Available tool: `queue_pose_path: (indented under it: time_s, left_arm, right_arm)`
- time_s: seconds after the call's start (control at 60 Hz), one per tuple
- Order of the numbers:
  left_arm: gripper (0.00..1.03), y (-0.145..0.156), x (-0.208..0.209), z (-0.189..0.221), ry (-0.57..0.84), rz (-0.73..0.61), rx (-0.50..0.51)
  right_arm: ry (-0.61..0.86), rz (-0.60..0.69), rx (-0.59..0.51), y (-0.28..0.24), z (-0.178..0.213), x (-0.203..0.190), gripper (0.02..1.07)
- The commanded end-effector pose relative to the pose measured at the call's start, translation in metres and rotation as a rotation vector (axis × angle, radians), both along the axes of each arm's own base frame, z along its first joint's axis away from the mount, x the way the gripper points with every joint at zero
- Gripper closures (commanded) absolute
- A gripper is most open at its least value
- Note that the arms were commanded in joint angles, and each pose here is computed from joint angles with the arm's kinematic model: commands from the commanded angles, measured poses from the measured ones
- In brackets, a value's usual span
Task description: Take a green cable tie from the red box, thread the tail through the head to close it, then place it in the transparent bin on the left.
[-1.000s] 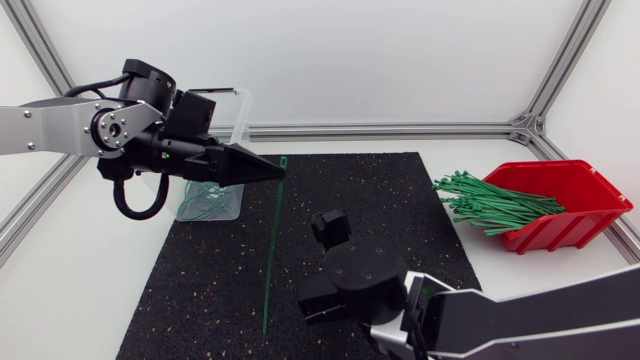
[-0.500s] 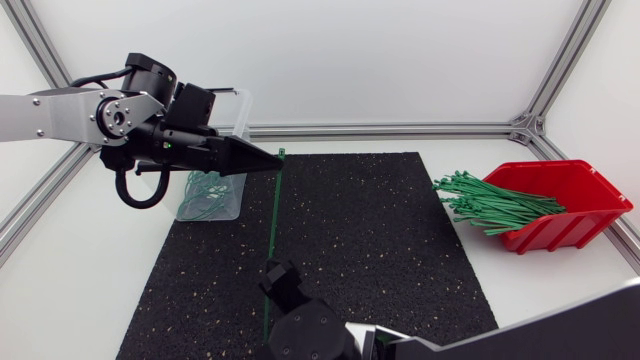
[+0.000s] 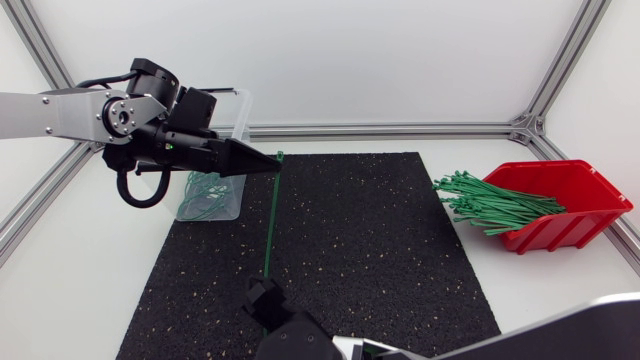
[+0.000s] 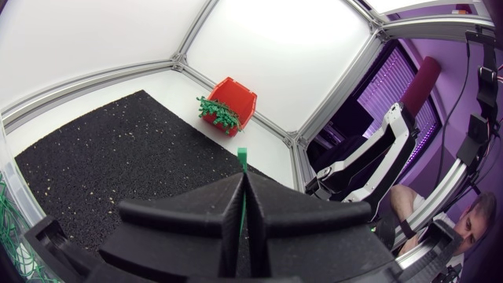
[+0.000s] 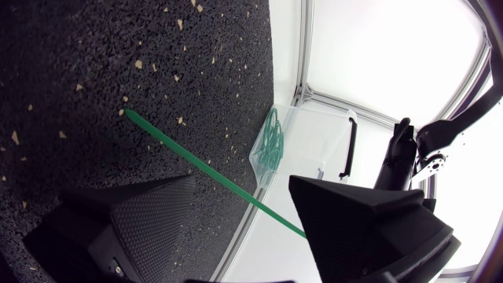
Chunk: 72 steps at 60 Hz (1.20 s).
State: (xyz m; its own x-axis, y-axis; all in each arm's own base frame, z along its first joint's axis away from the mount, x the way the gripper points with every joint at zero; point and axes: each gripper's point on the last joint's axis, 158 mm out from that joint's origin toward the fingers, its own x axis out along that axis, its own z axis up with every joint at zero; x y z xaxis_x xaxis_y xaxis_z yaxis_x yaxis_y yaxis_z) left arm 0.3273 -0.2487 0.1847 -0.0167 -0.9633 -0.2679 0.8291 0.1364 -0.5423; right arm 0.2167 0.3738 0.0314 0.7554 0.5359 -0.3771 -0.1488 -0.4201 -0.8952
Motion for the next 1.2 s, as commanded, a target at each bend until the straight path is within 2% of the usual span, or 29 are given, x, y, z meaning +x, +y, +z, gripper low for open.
queue_pose_path:
  time_s: [0.0, 0.033, 0.067, 0.417, 0.567, 0.8, 1.017, 1.183]
  left_arm:
    - [1.00, 0.003, 0.007, 0.004, -0.023, -0.001, -0.005]
    - [1.00, 0.003, 0.007, 0.004, -0.023, -0.001, -0.005]
    - [1.00, 0.003, 0.007, 0.004, -0.024, 0.000, -0.005]
    - [1.00, 0.005, 0.007, -0.001, -0.023, 0.001, 0.008]
    - [1.00, 0.004, 0.008, -0.001, -0.023, -0.003, 0.015]
    - [1.00, 0.004, 0.008, 0.000, -0.019, -0.003, 0.016]
    - [1.00, 0.004, 0.011, -0.003, -0.013, 0.000, 0.018]
    - [1.00, 0.004, 0.013, -0.002, -0.010, 0.000, 0.018]
  right_arm:
    - [-0.022, 0.022, -0.002, 0.007, 0.002, 0.000, 0.31]
    - [-0.017, 0.034, -0.008, 0.007, -0.001, -0.002, 0.32]
    - [-0.018, 0.055, -0.029, 0.006, -0.005, -0.005, 0.41]
    - [0.002, 0.064, -0.045, -0.003, -0.016, 0.000, 0.46]
    - [0.000, 0.102, -0.056, -0.001, -0.017, -0.004, 0.54]
    - [0.011, 0.117, -0.034, -0.001, -0.016, 0.005, 0.57]
    - [0.001, 0.173, -0.070, -0.004, -0.023, -0.003, 0.67]
    - [0.004, 0.198, -0.076, -0.005, -0.025, -0.009, 0.68]
